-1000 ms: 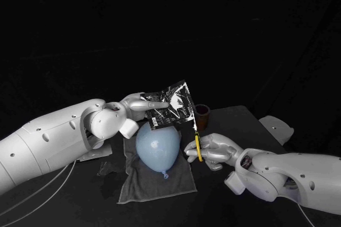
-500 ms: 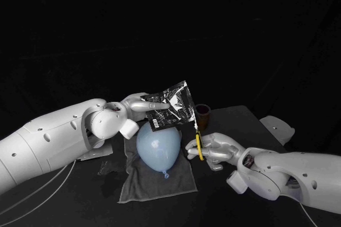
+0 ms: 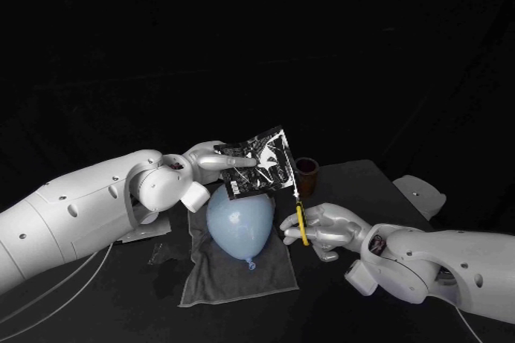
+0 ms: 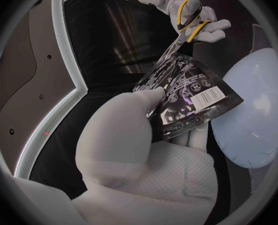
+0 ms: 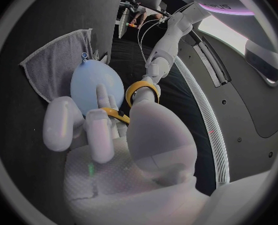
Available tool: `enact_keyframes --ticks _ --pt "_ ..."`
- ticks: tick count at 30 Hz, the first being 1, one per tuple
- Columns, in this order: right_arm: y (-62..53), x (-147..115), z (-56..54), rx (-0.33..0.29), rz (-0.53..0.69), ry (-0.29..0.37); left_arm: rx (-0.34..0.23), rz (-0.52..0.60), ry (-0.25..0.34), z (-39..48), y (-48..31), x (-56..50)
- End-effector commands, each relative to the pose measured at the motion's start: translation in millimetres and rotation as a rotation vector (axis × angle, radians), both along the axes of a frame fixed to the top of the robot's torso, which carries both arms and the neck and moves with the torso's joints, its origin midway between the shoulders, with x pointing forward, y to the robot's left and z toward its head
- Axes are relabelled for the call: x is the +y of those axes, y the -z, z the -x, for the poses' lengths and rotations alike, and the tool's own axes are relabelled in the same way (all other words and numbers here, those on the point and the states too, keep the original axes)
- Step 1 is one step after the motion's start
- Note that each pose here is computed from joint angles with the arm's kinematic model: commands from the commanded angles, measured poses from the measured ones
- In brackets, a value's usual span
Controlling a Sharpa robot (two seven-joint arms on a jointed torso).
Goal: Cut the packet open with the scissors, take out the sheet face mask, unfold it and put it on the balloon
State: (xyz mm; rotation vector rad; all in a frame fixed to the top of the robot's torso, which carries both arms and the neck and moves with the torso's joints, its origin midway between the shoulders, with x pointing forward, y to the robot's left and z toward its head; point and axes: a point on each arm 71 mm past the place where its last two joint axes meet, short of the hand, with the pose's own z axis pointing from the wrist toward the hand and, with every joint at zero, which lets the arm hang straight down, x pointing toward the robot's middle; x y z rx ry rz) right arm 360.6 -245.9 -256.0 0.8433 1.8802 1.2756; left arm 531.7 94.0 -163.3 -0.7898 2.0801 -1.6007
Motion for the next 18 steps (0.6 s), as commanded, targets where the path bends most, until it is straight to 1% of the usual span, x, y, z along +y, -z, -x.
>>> enact_keyframes --ticks 1,8,18 --pt "-3.0 2.2 -0.2 -0.001 -0.004 -0.047 -0.05 -0.036 0.027 1.3 -0.6 -2.2" --pt "-4.5 -0.7 -1.9 0.004 0.0 -0.054 -0.063 -0.053 0.033 1.2 0.0 -1.2" --pt "-4.8 -3.1 -1.4 0.015 0.004 -0.069 -0.077 -0.069 0.036 0.2 0.6 0.3"
